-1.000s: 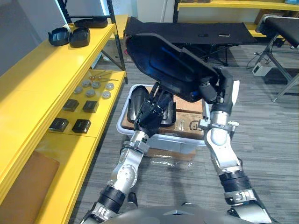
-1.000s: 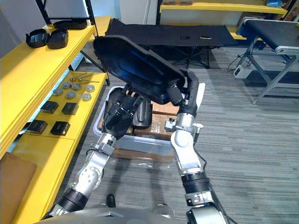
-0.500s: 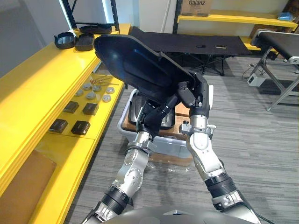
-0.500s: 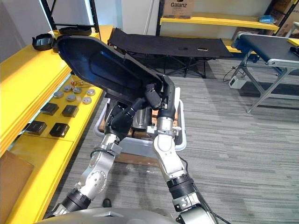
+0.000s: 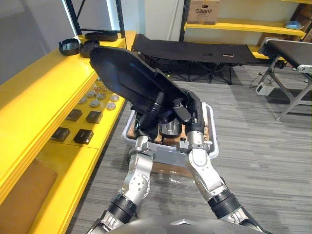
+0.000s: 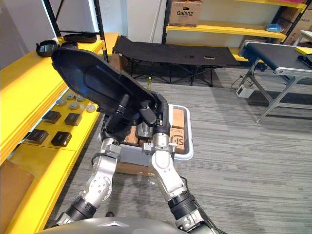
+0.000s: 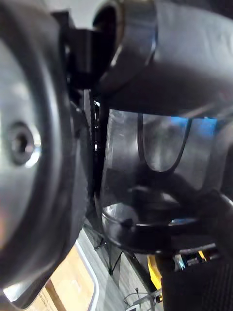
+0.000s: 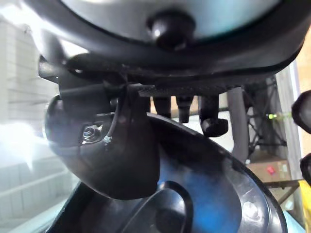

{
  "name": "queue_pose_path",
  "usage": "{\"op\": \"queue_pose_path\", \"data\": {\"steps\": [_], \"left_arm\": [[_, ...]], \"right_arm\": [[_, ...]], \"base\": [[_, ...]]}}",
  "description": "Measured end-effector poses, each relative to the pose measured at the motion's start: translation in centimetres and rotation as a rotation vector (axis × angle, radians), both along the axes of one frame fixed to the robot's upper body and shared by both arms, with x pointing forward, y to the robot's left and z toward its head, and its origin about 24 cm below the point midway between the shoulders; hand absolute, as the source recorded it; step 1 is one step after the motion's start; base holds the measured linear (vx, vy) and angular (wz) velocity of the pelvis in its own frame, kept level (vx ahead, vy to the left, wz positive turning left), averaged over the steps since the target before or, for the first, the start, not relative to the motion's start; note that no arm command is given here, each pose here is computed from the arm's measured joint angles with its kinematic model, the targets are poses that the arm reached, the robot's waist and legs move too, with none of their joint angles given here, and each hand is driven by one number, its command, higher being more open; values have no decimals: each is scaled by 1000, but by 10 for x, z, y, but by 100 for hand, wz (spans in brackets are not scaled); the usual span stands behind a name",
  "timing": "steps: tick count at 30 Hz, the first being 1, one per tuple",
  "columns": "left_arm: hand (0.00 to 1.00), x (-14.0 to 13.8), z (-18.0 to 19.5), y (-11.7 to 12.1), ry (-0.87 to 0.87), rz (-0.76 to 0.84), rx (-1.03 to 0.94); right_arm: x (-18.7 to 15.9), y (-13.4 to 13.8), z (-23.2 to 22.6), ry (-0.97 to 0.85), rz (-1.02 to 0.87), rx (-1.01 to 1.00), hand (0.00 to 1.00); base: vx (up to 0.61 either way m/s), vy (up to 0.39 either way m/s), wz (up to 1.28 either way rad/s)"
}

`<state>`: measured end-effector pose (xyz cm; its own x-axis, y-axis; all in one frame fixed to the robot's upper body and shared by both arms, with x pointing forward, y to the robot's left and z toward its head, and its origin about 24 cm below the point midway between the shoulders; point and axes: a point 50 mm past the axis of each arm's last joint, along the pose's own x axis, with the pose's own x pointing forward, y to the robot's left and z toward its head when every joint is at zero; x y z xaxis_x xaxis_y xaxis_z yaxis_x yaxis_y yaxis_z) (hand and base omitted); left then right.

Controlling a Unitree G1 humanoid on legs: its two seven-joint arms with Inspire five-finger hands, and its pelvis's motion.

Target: Walk over and take three plastic housings, then place them on the shelf

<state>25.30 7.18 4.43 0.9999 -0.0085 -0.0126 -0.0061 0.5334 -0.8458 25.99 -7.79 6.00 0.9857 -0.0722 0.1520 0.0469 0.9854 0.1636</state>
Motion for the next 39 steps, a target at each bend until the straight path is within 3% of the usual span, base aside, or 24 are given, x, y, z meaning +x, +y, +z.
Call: {"op": "queue_pose_path", "data": {"steps": [1, 2, 10, 21, 22, 31, 39], "left_arm": [[100, 0, 0, 1, 4, 10, -3], [0, 1, 0, 3, 8, 29, -8], [0, 3, -1, 10, 26, 62, -39], [0, 14, -3, -1, 3, -26, 47], [0, 14, -3, -1, 2, -26, 47], [0, 14, -1, 5, -2, 43, 128], [0, 12, 8, 22, -12, 219, 440]], "right_arm": [[0, 1, -1, 4, 1, 2, 0], [-1, 2, -2, 9, 5, 4, 0], [-8, 6, -10, 40, 20, 4, 0], [-18, -1, -17, 37, 15, -4, 0], [-18, 0, -17, 37, 19, -6, 100], [-21, 8, -20, 55, 79, -23, 100], [-27, -1, -33, 125, 135, 17, 100]], "base": [[0, 0, 0], [0, 0, 0], [0, 0, 0], [0, 0, 0], [0, 0, 0], [0, 0, 0], [-7, 1, -2]]}}
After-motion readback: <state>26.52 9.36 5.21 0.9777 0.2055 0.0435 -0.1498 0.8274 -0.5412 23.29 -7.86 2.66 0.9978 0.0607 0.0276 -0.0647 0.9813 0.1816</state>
